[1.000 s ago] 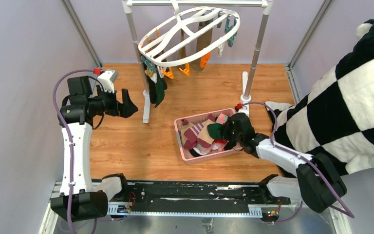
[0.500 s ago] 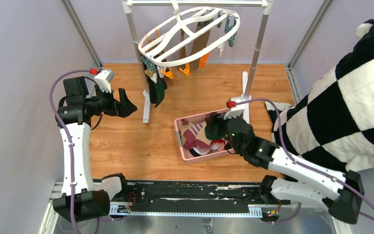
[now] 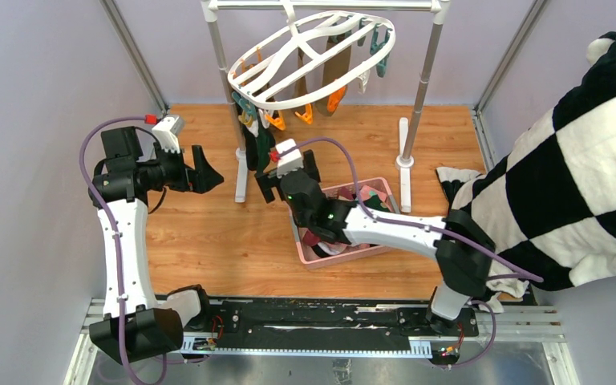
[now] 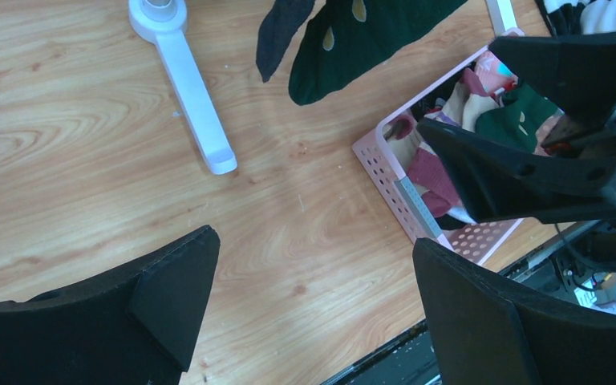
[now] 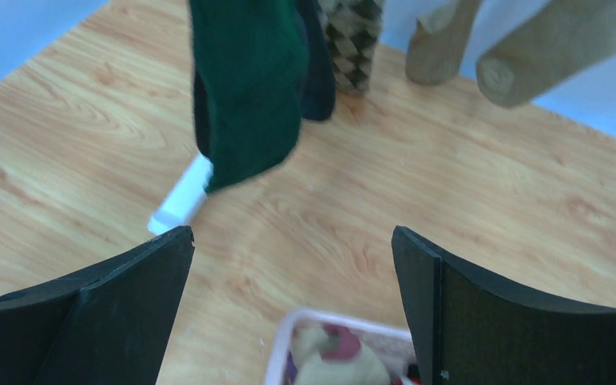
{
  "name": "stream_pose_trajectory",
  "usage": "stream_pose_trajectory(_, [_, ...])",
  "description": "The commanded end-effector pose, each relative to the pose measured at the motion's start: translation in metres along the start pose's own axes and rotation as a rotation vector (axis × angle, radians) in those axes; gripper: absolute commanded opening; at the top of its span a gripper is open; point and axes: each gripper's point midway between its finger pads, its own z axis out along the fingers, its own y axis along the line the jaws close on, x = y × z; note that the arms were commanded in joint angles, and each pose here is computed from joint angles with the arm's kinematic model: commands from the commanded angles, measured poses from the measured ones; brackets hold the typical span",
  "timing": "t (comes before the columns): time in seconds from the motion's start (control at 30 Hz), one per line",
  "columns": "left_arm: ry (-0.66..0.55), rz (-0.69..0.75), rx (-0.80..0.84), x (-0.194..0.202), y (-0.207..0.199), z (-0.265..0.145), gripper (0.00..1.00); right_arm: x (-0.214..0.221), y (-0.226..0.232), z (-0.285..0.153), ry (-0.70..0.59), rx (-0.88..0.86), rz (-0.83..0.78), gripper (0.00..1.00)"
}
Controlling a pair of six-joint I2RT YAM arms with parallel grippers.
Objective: Remove the socks clipped to the hanger
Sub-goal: Remove the sock from the hanger.
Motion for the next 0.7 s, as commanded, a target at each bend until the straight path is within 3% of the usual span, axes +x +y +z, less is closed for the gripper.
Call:
stream_pose_trajectory(0.0, [0.002, -0.004, 0.011, 0.0, -0.001, -0.002, 1.0, -0.038, 0.021, 0.026, -0.065, -0.02, -0.013, 1.0])
stream_pose_trajectory(0.17, [0.004, -0.002, 0.021, 0.001, -0.002, -0.002, 1.0, -0.029, 0.018, 0.054, -0.076, 0.014, 0.003, 0.97])
stream_pose_trajectory(0.37, [0.008, 0.029, 0.033, 0.003, -0.007, -0.006, 1.0, -0.03, 0.005, 0.072, -0.138, 0.082, -0.027, 0.79])
stream_pose_trajectory(0.6, [0.001, 0.044, 0.038, 0.004, -0.011, -0.009, 1.0, -0.046, 0.034, 0.073, -0.186, -0.084, -0.059, 0.48])
stream_pose_trajectory(0.67, [0.004, 0.046, 0.04, 0.006, -0.012, -0.009, 1.0, -0.049, 0.047, 0.068, -0.189, -0.173, -0.052, 0.31])
